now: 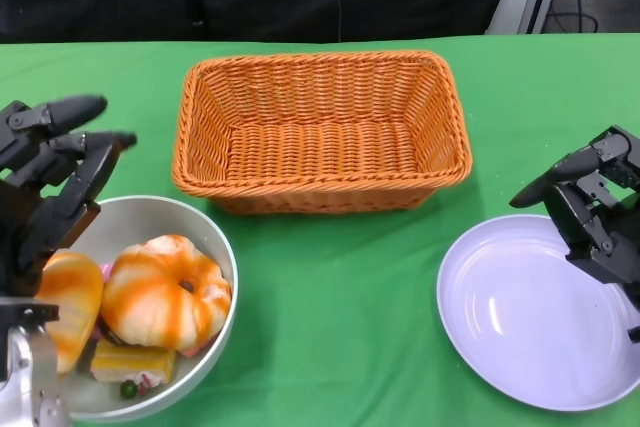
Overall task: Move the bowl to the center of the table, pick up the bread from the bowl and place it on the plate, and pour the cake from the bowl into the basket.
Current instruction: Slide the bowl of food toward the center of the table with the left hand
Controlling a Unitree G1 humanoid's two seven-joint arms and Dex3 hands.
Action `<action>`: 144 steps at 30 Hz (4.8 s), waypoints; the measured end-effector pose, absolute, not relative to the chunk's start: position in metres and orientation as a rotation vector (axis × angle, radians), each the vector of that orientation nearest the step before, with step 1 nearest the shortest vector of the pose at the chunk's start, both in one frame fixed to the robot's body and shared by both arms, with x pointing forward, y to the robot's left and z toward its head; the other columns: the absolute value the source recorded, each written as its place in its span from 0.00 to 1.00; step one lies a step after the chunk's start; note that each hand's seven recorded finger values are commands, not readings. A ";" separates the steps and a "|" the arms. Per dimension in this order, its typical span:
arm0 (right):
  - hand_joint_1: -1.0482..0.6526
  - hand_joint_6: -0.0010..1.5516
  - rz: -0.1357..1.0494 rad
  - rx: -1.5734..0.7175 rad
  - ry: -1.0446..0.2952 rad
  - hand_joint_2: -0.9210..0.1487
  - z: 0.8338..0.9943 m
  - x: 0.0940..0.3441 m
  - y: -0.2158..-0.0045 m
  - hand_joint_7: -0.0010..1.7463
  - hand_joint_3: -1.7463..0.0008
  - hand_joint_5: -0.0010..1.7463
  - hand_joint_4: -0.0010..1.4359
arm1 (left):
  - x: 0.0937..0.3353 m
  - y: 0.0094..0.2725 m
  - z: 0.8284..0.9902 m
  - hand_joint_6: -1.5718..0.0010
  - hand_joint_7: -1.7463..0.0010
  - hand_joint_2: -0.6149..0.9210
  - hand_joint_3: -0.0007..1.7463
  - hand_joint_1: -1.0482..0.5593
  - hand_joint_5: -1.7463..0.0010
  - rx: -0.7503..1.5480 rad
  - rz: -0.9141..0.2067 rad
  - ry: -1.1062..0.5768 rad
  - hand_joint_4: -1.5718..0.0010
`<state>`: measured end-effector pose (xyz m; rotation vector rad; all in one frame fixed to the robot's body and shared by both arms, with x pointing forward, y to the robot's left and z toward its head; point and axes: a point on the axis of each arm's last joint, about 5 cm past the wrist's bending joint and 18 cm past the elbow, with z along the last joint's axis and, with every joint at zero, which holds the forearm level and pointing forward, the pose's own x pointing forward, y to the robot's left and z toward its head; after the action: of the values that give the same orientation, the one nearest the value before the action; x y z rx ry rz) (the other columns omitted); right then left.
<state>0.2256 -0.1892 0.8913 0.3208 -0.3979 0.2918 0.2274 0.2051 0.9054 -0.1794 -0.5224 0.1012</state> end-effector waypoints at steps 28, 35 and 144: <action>0.47 0.47 0.300 0.323 -0.396 0.14 0.890 0.226 -0.189 0.61 0.75 0.81 0.50 | 0.188 0.259 0.883 0.80 1.00 1.00 0.37 0.16 1.00 -0.058 0.181 -0.265 0.78; 0.48 0.47 0.298 0.322 -0.395 0.12 0.890 0.226 -0.189 0.60 0.76 0.81 0.50 | 0.184 0.269 0.870 0.82 1.00 1.00 0.38 0.15 1.00 -0.088 0.214 -0.155 0.80; 0.47 0.47 0.315 0.306 -0.410 0.20 0.894 0.226 -0.184 0.63 0.66 0.82 0.49 | 0.178 0.169 0.856 0.86 1.00 1.00 0.33 0.18 1.00 -0.307 -0.005 0.124 0.83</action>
<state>0.2261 -0.1841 0.8935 0.3063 -0.4103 0.3151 0.1776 0.1687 0.8563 -0.3072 0.1238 -0.0045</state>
